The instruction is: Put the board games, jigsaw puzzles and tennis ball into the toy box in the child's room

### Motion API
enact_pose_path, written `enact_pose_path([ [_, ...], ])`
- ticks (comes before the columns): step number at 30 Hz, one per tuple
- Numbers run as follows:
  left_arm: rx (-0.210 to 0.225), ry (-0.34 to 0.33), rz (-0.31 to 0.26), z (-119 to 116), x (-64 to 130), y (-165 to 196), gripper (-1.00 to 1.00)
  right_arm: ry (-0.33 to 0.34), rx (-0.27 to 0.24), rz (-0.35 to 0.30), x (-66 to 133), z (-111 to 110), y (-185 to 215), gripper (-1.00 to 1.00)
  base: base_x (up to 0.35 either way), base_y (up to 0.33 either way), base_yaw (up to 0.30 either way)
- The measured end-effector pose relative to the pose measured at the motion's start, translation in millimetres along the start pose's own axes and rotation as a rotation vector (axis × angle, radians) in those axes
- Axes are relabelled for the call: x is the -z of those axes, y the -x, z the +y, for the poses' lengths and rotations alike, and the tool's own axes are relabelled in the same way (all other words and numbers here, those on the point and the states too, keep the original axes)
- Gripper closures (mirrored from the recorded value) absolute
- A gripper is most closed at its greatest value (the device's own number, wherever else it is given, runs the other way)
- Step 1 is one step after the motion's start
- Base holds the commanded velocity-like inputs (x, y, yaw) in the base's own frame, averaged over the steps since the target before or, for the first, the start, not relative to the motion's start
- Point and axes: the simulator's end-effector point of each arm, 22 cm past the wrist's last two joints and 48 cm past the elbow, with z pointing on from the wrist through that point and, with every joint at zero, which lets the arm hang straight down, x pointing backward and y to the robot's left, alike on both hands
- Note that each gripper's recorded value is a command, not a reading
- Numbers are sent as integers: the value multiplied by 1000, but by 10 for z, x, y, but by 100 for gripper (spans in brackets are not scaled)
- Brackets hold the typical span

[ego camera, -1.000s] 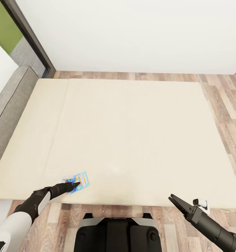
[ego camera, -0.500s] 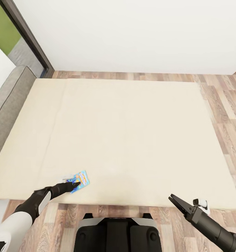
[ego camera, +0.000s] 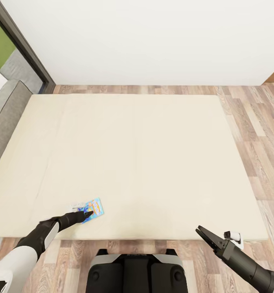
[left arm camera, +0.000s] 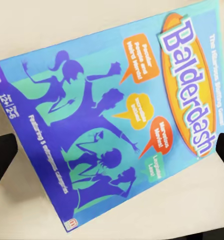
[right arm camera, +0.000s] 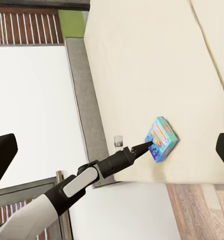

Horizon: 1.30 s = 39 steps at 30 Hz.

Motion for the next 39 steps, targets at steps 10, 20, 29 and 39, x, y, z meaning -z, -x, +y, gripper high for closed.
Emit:
enact_pose_path([
  [10,-4,-4,-7,-17,5,42,-100,0,0,0,0,1,1,-100,0,-130,-3],
  [20,-4,-5,-7,-23,4,49,-100,0,0,0,0,1,0,-100,0,-152,0],
  [29,-6,-7,-11,-33,14,70,-100,3,3,-1,3,15,6,-100,0,-147,-79],
  [39,-11,-7,-19,-33,30,114,-100,4,5,-1,3,24,9,-100,0,-129,-27],
])
